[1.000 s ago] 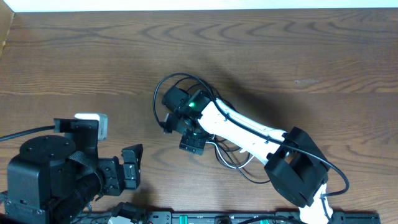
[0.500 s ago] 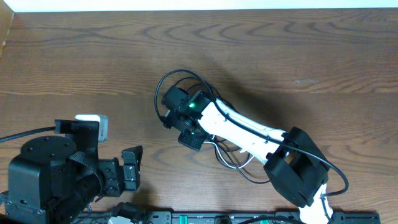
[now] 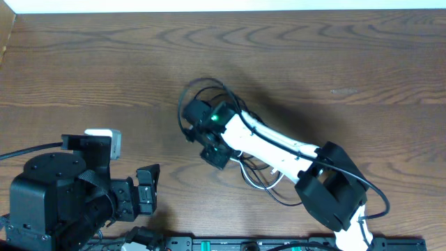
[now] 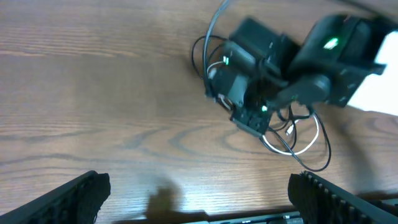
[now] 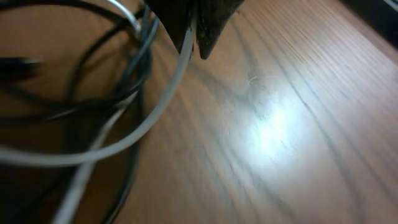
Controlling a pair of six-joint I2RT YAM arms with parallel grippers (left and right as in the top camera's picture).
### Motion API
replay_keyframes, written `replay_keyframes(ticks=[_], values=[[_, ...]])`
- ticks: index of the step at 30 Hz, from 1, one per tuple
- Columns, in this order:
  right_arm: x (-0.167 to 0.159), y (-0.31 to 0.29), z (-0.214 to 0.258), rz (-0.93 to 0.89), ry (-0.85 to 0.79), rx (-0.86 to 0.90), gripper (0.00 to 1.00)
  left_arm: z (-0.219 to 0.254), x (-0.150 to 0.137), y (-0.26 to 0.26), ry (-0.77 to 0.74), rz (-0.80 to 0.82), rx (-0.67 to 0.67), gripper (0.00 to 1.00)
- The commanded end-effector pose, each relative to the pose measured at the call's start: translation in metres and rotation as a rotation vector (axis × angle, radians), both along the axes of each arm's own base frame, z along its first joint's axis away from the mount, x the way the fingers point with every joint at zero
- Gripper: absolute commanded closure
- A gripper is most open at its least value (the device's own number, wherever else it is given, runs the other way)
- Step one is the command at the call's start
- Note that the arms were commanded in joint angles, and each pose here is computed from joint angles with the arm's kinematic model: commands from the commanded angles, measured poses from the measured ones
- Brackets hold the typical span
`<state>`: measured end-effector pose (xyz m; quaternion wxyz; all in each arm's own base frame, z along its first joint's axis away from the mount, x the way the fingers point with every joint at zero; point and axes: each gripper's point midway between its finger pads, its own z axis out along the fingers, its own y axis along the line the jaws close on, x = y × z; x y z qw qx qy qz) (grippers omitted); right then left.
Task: Untangle cables
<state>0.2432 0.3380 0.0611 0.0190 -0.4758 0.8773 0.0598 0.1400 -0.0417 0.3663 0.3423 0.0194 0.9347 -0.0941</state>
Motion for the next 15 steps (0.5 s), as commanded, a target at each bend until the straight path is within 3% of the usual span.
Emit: replay_keyframes(ticks=[1, 8, 15], values=[[0.032, 0.01, 0.067, -0.056, -0.135, 0.033, 0.99, 0.0, 0.001, 0.002, -0.001, -0.002, 0.016, 0.02], [0.055, 0.002, 0.191, -0.096, -0.354, 0.108, 0.99, 0.0, 0.001, 0.002, -0.001, -0.002, 0.016, 0.02], [0.06, -0.021, 0.333, -0.182, -0.657, 0.361, 0.99, 0.0, 0.001, 0.002, -0.001, -0.002, 0.016, 0.02]])
